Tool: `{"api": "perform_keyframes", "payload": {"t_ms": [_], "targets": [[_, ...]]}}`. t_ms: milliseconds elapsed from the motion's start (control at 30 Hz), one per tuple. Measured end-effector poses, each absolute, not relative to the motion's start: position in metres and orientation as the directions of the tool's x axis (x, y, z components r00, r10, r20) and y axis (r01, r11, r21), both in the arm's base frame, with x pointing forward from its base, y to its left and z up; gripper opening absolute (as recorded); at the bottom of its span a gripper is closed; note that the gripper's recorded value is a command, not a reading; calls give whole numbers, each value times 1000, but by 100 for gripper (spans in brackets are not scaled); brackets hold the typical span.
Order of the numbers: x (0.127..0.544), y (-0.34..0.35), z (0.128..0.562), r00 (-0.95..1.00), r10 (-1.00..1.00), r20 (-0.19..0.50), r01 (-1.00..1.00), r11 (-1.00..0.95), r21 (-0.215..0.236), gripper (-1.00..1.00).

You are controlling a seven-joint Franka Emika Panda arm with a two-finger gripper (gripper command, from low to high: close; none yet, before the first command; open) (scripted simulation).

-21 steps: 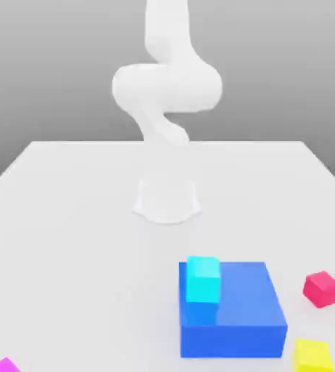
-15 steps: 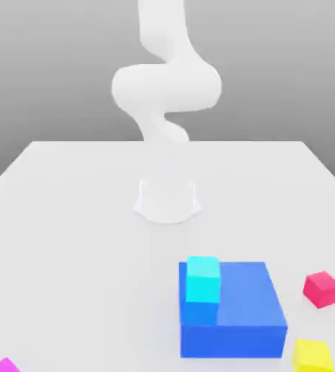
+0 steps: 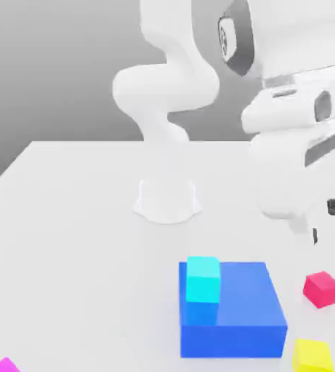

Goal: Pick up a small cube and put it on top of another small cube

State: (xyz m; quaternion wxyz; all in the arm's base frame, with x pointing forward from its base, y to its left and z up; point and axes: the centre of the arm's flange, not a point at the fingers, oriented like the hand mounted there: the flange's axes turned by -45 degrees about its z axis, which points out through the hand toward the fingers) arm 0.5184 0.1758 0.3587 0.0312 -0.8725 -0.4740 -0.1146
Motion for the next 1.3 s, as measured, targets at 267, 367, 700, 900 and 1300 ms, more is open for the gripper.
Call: {"api": "perform_keyframes", "payload": {"t_ms": [267, 367, 700, 900, 1300], "targets": [[503, 218, 223, 256, 966, 42, 966, -257, 15, 0], [497, 225, 176, 191, 982, 5, 982, -191, 3, 0], [495, 225, 133, 182, 983, -1, 983, -182, -1, -100], [471, 241, 199, 118, 993, 2, 993, -118, -8, -100], [332, 302, 195, -258, 966, -1, 966, 258, -2, -100]]}}
